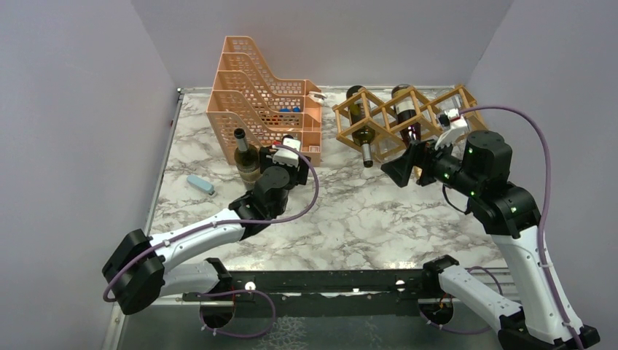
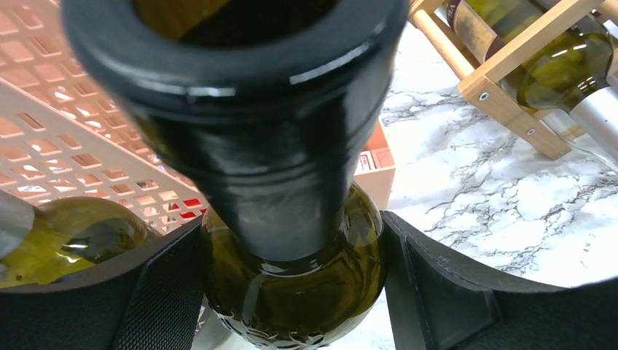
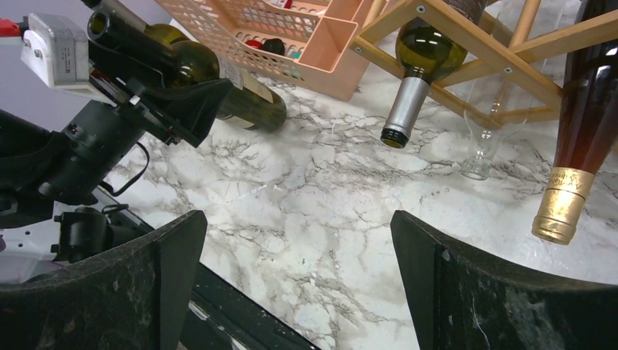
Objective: Take the wine bottle off the wine rack
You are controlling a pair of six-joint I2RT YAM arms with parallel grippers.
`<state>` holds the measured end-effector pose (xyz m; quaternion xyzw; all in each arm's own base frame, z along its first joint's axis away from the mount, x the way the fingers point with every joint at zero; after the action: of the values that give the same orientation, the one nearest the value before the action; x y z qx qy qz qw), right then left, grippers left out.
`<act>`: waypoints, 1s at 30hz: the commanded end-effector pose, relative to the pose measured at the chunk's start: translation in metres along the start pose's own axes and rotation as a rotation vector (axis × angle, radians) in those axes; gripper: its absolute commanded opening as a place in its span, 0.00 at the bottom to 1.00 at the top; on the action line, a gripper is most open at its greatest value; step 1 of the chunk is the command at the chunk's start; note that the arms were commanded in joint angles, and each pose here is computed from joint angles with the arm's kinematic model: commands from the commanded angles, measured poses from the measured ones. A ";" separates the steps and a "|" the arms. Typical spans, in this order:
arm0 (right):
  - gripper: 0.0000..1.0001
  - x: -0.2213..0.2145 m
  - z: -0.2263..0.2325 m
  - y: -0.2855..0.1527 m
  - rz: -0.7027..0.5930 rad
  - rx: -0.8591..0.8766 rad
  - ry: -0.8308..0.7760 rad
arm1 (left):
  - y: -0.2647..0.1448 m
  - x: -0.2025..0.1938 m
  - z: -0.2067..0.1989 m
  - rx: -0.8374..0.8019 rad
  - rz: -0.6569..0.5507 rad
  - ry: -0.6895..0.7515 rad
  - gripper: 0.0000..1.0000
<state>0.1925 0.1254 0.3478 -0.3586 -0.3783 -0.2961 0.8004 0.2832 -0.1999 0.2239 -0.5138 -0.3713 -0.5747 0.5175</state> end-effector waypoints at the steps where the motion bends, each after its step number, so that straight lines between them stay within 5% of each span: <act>1: 1.00 -0.005 0.000 0.002 0.014 0.007 0.018 | 0.007 0.042 0.007 0.068 -0.123 -0.166 0.23; 21: 1.00 -0.018 -0.007 0.009 0.045 -0.004 0.022 | 0.018 0.022 0.011 0.182 -0.055 -0.226 0.25; 30: 1.00 -0.021 -0.009 0.011 0.051 -0.005 0.023 | 0.019 0.014 0.012 0.215 -0.006 -0.217 0.38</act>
<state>0.1940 0.1262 0.3199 -0.3775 -0.3516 -0.2804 0.8095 0.2956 -0.1929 0.1978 -0.5178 -0.4195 -0.4955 0.5571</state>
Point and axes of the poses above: each gripper's point midway between its finger pads, its own y axis out along the fingers, its own z axis along the line the jaws close on, x = y × z, the point moved 3 cm from there along -y, back along the fingers, and after that the axes turned 7 degrees about y, right-handed, at the moved point
